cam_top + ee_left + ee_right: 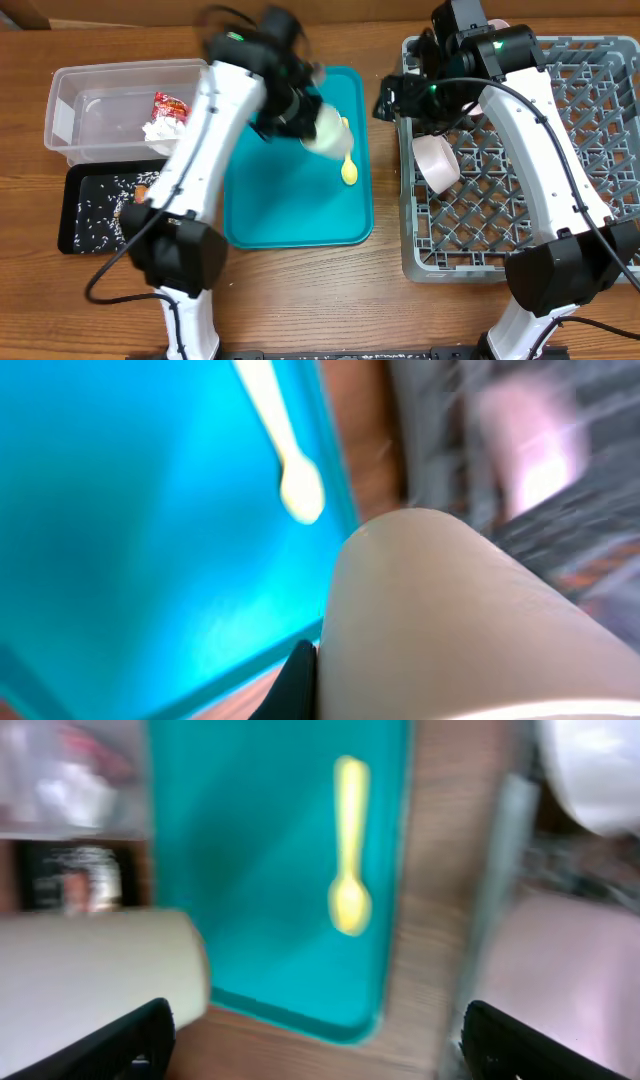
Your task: Sort waste into correct bins and load items into the dishwasher
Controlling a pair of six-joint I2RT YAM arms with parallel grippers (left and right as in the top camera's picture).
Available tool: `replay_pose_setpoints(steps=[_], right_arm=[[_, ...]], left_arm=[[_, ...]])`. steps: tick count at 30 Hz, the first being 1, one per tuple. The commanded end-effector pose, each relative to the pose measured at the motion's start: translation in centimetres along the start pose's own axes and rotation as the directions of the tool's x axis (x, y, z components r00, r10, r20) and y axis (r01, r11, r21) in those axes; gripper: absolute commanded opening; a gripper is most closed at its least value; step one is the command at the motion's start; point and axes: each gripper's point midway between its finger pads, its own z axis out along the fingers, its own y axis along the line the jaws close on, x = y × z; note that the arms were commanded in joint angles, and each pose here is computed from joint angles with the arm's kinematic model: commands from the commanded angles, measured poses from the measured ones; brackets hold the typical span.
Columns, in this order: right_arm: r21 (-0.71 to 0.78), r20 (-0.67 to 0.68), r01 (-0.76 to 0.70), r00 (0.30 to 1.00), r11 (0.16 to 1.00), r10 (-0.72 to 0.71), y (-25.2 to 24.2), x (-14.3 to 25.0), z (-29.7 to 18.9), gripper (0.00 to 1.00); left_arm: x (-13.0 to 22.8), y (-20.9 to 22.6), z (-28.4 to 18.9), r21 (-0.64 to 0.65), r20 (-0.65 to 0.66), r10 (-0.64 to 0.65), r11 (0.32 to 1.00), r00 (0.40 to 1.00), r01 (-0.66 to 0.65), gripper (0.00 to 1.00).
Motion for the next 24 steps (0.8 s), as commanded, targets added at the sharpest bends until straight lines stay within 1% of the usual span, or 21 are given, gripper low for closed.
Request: replay_pose_setpoints(steps=[1, 3, 4, 7, 9, 10, 11, 13, 18, 24], right_arm=[[-0.265, 0.055, 0.105, 0.994, 0.959, -0.094, 5.3, -0.4, -2.4, 0.94], [-0.361, 0.104, 0.157, 0.986, 0.919, -0.128, 7.2, -1.3, -3.1, 0.94], [-0.420, 0.138, 0.194, 0.979, 0.886, -0.149, 8.3, -1.8, -3.7, 0.94], [-0.568, 0.237, 0.312, 0.948, 0.761, -0.212, 11.4, -2.9, -6.0, 0.94], [-0.642, 0.317, 0.410, 0.911, 0.648, -0.263, 13.3, -3.2, -8.0, 0.96], [-0.664, 0.349, 0.450, 0.893, 0.597, -0.284, 14.1, -3.1, -8.8, 0.97], [-0.679, 0.376, 0.482, 0.876, 0.554, -0.302, 14.7, -3.1, -9.4, 0.97], [-0.690, 0.413, 0.526, 0.850, 0.498, -0.326, 15.5, -2.9, -10.2, 0.97], [-0.695, 0.421, 0.545, 0.837, 0.470, -0.349, 16.6, -2.4, -10.1, 0.97], [-0.703, 0.418, 0.554, 0.829, 0.446, -0.372, 17.9, -1.5, -9.7, 0.94]], left_arm=[[-2.0, -1.7, -4.8, 0.286, 0.119, 0.007, 0.957, 0.993, -0.041, 0.04], [-2.5, -1.6, -7.0, 0.415, 0.162, -0.019, 0.908, 0.987, -0.050, 0.04], [-2.6, -1.6, -8.4, 0.491, 0.187, -0.031, 0.869, 0.982, -0.066, 0.04], [-2.8, -1.8, -12.2, 0.648, 0.263, -0.060, 0.750, 0.963, -0.130, 0.04], [-2.8, -1.6, -14.4, 0.718, 0.297, -0.096, 0.678, 0.950, -0.156, 0.04], [-2.7, -1.5, -15.2, 0.738, 0.305, -0.111, 0.655, 0.946, -0.162, 0.04], [-2.6, -1.4, -15.6, 0.752, 0.302, -0.126, 0.641, 0.945, -0.155, 0.04], [-2.4, -1.5, -16.1, 0.777, 0.282, -0.152, 0.616, 0.947, -0.132, 0.04], [-2.2, -3.0, -16.1, 0.806, 0.267, -0.140, 0.575, 0.953, -0.142, 0.04], [-2.0, -4.0, -15.6, 0.810, 0.256, -0.117, 0.568, 0.959, -0.147, 0.04]])
